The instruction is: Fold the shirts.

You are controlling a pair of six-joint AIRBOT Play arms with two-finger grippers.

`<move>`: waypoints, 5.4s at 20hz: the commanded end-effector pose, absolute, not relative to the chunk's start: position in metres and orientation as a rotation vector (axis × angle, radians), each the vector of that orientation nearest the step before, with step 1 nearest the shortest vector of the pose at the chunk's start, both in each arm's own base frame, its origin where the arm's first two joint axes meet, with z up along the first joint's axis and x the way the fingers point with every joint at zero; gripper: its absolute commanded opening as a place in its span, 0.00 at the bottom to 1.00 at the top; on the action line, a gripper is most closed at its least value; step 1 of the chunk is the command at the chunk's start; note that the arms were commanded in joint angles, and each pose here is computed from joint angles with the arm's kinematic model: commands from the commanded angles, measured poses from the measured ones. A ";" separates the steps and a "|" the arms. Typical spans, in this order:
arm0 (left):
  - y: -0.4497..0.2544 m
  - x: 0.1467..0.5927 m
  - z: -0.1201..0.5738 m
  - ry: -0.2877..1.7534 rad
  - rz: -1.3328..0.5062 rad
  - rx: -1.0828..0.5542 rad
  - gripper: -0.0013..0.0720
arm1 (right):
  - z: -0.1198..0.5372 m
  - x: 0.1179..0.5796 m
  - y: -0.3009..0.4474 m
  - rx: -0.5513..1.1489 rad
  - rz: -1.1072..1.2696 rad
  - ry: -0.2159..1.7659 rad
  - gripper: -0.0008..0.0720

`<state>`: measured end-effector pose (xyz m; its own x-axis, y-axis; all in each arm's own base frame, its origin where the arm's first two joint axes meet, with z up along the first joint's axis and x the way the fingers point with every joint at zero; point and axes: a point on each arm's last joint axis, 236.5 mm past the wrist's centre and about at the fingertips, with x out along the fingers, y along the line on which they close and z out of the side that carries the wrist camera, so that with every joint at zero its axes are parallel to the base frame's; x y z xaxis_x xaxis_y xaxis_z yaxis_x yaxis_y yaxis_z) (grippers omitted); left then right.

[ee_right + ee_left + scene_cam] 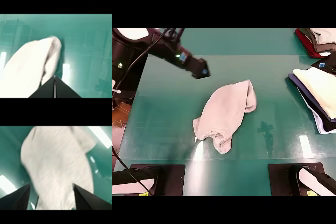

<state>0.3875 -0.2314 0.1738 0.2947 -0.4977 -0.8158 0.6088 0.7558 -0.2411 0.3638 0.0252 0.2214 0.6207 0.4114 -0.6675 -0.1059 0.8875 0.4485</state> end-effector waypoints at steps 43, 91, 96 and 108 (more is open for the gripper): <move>-0.182 0.296 -0.060 1.400 -0.463 -0.503 0.05 | 0.219 0.357 0.033 0.399 0.338 0.883 0.03; -0.083 0.229 0.564 -0.154 -0.344 0.118 0.05 | 0.430 0.307 0.089 -0.049 0.393 0.342 0.03; -0.087 0.223 0.567 -0.178 -0.366 0.102 0.05 | 0.412 0.293 0.090 0.052 0.383 0.454 0.03; -0.124 0.459 0.128 1.006 -0.412 0.112 0.05 | 0.096 0.420 0.113 0.237 0.369 1.278 0.03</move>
